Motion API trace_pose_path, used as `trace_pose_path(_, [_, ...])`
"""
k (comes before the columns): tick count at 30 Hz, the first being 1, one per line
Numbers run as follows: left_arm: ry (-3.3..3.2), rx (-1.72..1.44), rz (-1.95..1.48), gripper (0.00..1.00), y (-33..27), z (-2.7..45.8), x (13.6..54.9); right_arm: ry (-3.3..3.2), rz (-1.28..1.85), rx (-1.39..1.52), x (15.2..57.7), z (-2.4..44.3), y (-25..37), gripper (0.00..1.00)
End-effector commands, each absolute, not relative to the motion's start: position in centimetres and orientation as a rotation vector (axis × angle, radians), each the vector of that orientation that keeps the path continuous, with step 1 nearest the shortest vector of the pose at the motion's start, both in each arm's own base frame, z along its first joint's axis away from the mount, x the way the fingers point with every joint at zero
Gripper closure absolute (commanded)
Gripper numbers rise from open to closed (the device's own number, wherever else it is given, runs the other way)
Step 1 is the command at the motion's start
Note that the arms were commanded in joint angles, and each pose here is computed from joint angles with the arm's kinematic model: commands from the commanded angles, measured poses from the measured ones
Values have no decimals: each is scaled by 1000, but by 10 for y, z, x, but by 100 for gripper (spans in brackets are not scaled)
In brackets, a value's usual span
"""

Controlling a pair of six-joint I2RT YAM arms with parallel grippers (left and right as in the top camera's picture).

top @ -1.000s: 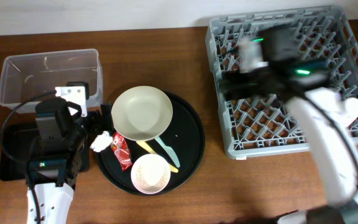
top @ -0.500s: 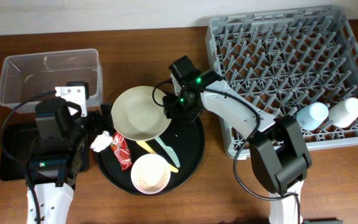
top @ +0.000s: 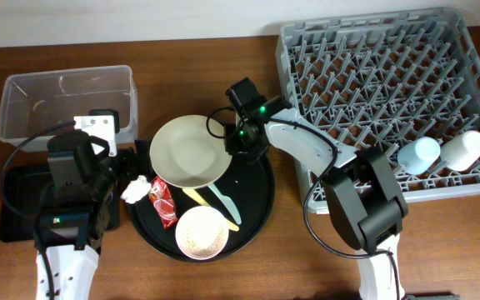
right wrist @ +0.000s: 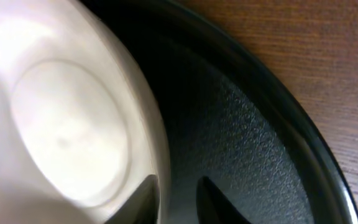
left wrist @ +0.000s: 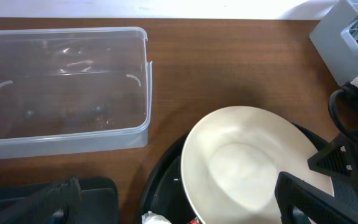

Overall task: Sort waste into correct bins and load items into the dishwasher rack
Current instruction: 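Grasp the cream plate rim with the right gripper and lift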

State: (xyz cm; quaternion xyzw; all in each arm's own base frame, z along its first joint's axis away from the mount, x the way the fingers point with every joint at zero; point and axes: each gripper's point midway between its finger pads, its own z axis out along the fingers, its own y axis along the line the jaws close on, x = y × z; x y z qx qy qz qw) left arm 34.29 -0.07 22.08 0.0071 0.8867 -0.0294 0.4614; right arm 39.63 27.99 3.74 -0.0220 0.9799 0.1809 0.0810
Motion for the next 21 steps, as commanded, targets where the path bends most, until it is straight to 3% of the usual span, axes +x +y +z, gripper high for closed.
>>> trace_pose_path(1, [2154,29,-51,1,2,233,346,2927,532,-69,399,36,277,89])
trace_pose_path(4, [2154,29,-51,1,2,233,346,2912,540,-95,399,42,278,96])
trace_pose_path(14, [2154,29,-51,1,2,233,346,2752,321,-197,414,112,247,96])
trace_pose_path(21, [2154,29,-51,1,2,233,346,2527,125,-317,416,196,213,96])
